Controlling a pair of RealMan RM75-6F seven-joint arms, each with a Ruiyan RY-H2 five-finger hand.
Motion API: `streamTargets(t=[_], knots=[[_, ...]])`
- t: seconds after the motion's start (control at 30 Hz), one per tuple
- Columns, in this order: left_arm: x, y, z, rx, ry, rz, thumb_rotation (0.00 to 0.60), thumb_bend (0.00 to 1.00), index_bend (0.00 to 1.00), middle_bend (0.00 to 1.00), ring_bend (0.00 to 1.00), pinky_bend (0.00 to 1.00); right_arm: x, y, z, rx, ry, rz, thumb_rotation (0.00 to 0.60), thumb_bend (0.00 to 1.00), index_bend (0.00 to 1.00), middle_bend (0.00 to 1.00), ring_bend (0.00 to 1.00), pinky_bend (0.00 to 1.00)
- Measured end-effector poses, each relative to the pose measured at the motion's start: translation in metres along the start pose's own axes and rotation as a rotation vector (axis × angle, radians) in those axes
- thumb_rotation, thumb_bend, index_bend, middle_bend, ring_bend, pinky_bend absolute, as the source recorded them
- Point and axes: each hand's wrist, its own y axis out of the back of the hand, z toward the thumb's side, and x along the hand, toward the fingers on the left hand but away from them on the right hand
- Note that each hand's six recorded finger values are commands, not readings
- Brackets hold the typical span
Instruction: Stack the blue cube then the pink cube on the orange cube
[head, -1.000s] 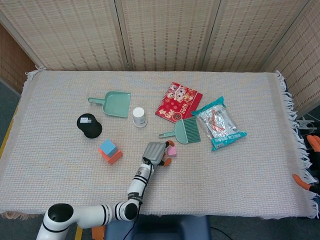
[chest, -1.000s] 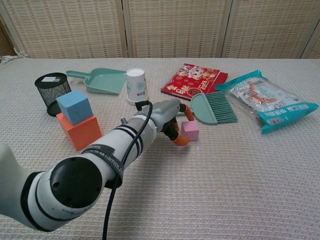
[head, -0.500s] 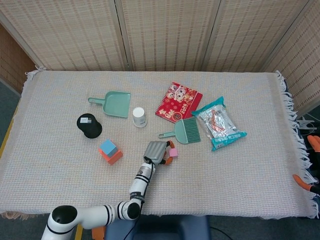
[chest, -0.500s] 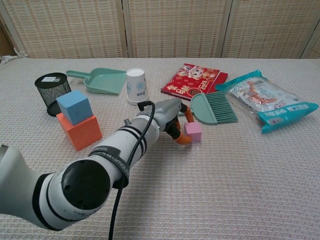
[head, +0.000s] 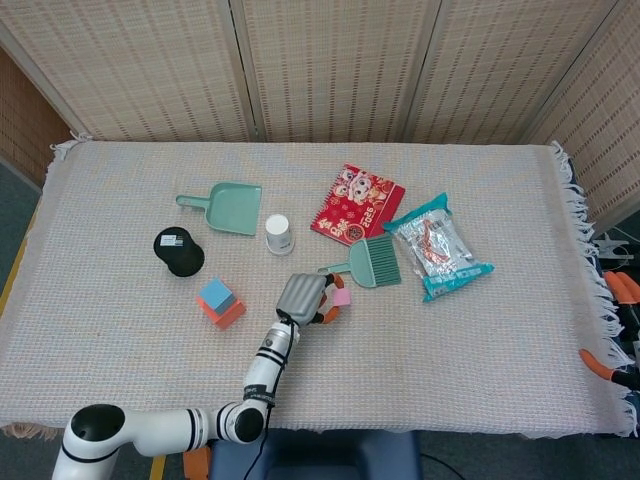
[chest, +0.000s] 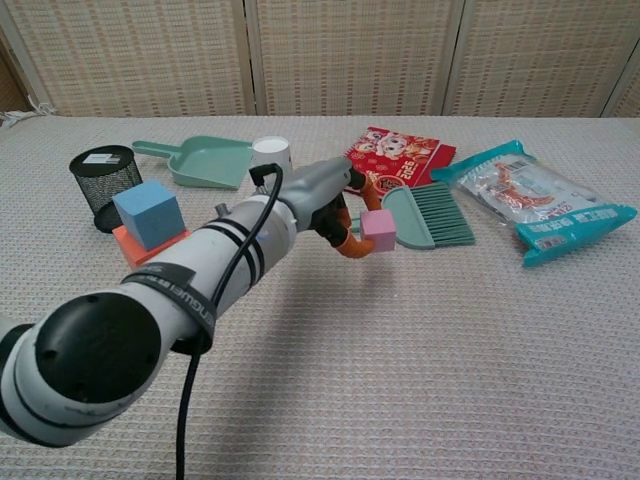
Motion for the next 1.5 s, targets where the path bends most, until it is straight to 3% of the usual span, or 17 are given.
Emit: streamTargets(t=[0.2,0.37,0.6,0.83,1.23,1.5], knots=[[-0.019,0.044,0.0,0.067,-0.008,0.061,0.6,0.35,0.49,1.0,1.0,1.0,-0.002,-0.006,0.003,0.011,0.0,0.02,0.6,0.09,0.0,0.0,0.0,0.0],[-0.035,0.083,-0.019,0.162,0.045,0.123,0.6,0.35,0.49,1.0,1.0,1.0,-0.001,-0.007,0.005,0.015,0.001,0.017,0.6,0.09,0.0,0.0,0.0,0.0],[-0.066,0.115,-0.057,0.161,0.136,0.106,0.6,0.35,0.49,1.0,1.0,1.0,-0.002,-0.011,0.006,0.027,-0.002,0.027,0.6,0.09,0.0,0.0,0.0,0.0],[-0.092,0.129,-0.093,0.151,0.211,0.067,0.6,0.35,0.49,1.0,1.0,1.0,-0.004,-0.018,0.009,0.043,-0.004,0.045,0.6,0.09,0.0,0.0,0.0,0.0],[-0.109,0.143,-0.113,0.134,0.354,0.117,0.6,0.35,0.52,1.0,1.0,1.0,-0.007,-0.02,0.01,0.048,-0.007,0.054,0.6,0.09,0.0,0.0,0.0,0.0],[-0.119,0.143,-0.121,0.095,0.425,0.097,0.6,0.35,0.52,1.0,1.0,1.0,-0.006,-0.02,0.009,0.044,-0.012,0.056,0.6,0.09,0.0,0.0,0.0,0.0]])
